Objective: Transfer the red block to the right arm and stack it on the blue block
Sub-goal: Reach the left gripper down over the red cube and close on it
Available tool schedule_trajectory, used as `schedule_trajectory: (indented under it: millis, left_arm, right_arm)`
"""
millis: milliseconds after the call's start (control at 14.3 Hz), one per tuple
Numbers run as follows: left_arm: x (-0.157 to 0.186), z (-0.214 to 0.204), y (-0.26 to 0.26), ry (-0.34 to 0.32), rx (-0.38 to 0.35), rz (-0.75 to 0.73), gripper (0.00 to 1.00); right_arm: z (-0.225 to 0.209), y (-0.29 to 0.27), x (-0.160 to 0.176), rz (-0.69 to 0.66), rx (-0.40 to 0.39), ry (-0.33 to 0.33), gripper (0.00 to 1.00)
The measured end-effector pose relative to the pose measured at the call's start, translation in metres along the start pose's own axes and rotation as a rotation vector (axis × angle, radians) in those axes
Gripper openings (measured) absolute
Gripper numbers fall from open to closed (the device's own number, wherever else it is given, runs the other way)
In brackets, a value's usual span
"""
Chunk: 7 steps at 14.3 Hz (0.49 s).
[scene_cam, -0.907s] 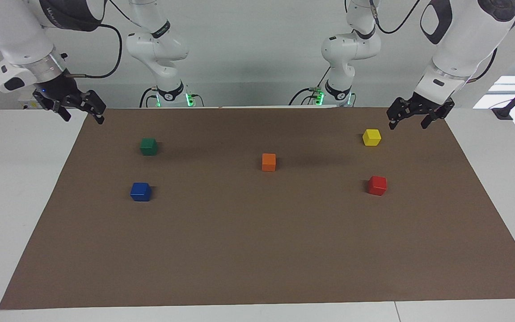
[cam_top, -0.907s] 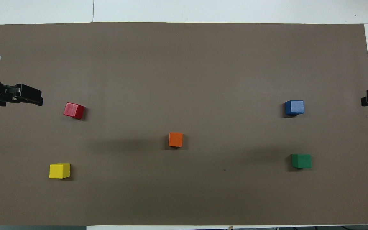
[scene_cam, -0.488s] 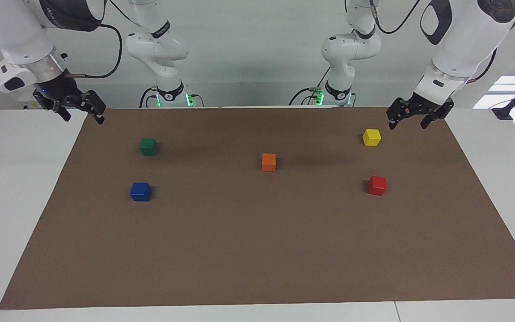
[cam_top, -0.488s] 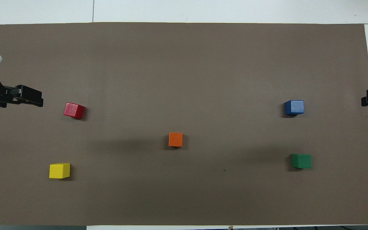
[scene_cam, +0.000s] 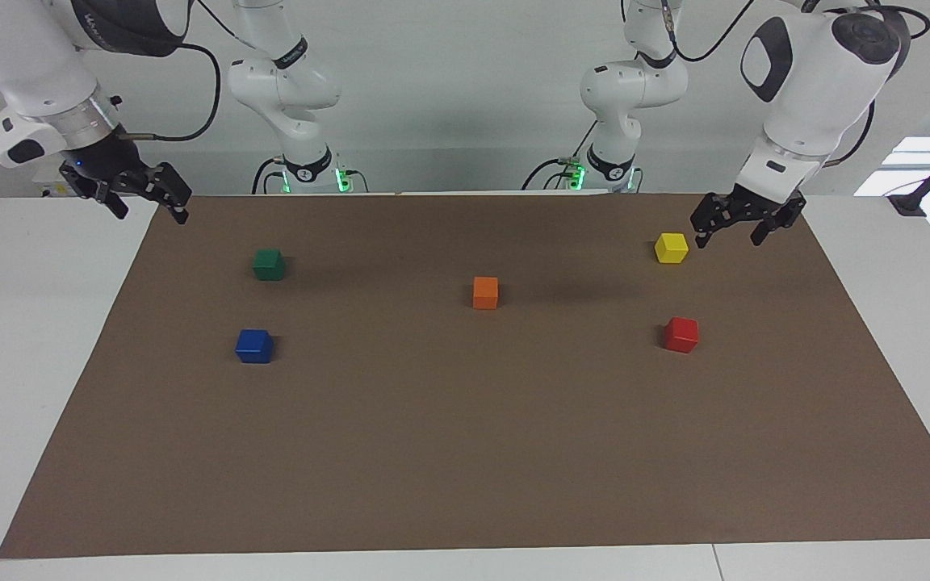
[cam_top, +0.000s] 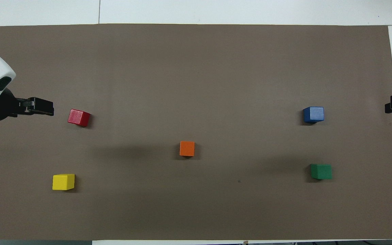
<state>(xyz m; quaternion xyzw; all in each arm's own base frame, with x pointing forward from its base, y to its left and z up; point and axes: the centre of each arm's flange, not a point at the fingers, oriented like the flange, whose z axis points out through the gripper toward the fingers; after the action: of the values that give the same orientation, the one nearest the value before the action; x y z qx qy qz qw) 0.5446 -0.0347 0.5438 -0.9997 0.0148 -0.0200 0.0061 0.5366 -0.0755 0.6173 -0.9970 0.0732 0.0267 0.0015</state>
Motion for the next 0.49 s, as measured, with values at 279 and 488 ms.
schedule_trajectory:
  millis: [279,488]
  left_arm:
    - [0.012,0.065,-0.013,-0.001,-0.009,0.031,1.0]
    - [0.03,0.123,-0.014,-0.032,-0.025,0.046,1.0]
  right_arm:
    - [0.0,0.0,0.0,0.0,0.0,0.0,1.0]
    - [0.0,0.0,0.0,0.0,0.0,0.0,1.0]
